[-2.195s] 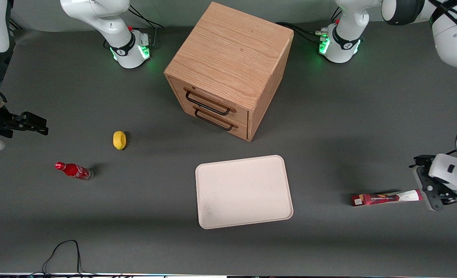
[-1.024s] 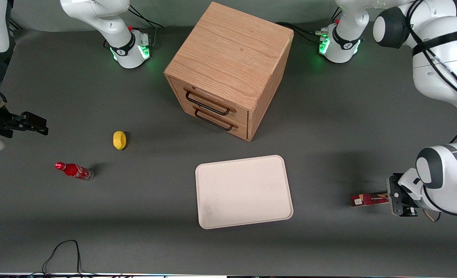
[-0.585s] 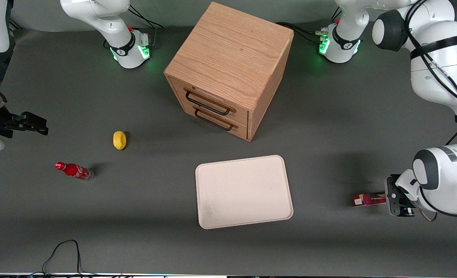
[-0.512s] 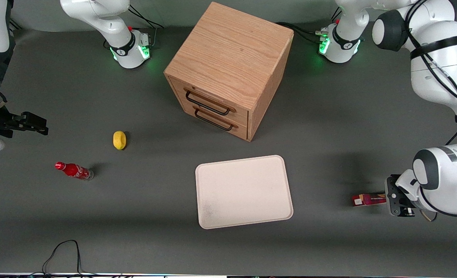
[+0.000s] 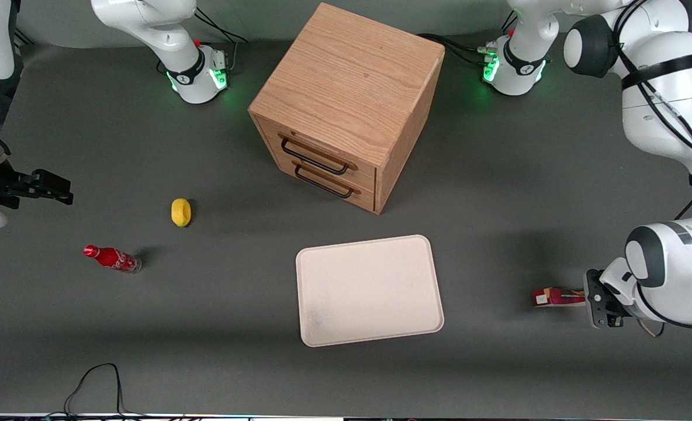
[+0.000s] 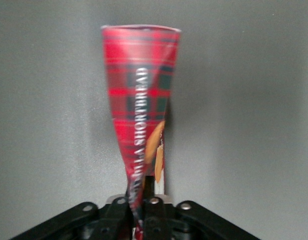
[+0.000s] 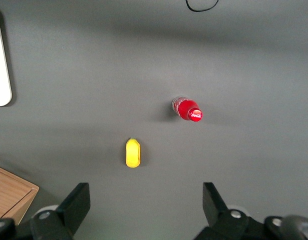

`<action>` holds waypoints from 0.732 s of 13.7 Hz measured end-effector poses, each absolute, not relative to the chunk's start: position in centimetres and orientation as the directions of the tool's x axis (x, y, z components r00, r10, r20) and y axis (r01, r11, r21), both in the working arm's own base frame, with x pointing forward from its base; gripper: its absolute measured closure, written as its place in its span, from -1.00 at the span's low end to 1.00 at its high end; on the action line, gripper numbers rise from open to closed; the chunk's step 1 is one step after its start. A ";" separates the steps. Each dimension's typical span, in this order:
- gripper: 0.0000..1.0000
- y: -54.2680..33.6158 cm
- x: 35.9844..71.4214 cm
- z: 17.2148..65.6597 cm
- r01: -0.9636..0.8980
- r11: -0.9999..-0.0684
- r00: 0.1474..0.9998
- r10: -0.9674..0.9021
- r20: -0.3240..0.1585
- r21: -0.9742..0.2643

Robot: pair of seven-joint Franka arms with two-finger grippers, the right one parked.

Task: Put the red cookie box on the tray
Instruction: 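Close the left gripper around the red cookie box, then lift the red cookie box upright with the left gripper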

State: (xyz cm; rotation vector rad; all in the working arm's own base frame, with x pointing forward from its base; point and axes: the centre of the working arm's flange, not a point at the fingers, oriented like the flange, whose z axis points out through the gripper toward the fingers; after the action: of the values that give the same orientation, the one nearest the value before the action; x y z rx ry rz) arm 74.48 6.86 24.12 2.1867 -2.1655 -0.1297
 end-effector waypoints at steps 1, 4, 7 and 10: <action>0.93 6.9 74.5 24.1 -0.995 -0.010 0.009 -1.000 -0.017 0.103; 0.93 6.9 74.5 24.2 -0.995 -0.009 0.007 -1.000 -0.016 0.103; 0.93 6.7 74.1 26.4 -0.991 -0.007 0.006 -1.000 -0.007 0.132; 0.93 5.8 73.0 33.7 -0.986 -0.022 0.023 -1.000 0.003 0.164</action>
State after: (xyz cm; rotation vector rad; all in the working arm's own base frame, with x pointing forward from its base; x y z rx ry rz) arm 72.97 5.84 33.70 2.1574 -2.1088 -0.1706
